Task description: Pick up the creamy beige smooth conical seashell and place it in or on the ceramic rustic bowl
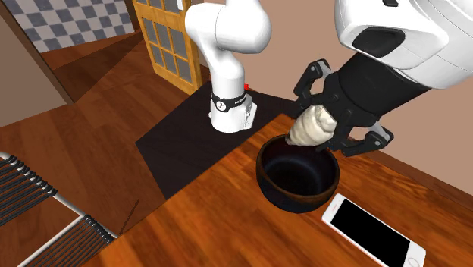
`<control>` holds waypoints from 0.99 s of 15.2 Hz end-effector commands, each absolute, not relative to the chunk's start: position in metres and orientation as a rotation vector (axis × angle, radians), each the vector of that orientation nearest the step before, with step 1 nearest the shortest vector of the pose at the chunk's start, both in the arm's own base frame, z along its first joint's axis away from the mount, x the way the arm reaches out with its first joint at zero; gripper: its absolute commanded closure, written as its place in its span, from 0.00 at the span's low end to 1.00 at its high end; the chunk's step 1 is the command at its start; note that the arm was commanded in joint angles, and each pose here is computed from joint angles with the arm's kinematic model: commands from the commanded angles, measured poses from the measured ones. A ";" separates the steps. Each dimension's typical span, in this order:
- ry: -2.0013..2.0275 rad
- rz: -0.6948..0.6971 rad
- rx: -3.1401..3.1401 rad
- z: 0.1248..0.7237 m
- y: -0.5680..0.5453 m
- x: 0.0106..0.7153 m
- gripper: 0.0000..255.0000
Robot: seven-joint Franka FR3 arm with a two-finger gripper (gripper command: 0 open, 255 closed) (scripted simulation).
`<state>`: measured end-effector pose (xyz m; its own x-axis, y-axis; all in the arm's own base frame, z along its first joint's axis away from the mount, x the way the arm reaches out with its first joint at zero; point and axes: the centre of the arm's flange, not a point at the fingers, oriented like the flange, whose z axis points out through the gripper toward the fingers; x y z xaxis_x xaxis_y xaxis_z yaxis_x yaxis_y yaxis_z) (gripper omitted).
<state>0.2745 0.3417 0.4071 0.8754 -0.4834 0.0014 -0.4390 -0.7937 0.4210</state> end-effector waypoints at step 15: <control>-0.679 -0.148 2.631 0.346 0.343 0.275 1.00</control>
<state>0.2750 0.3427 0.3465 0.8753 -0.4835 0.0013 -0.4391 -0.7938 0.4207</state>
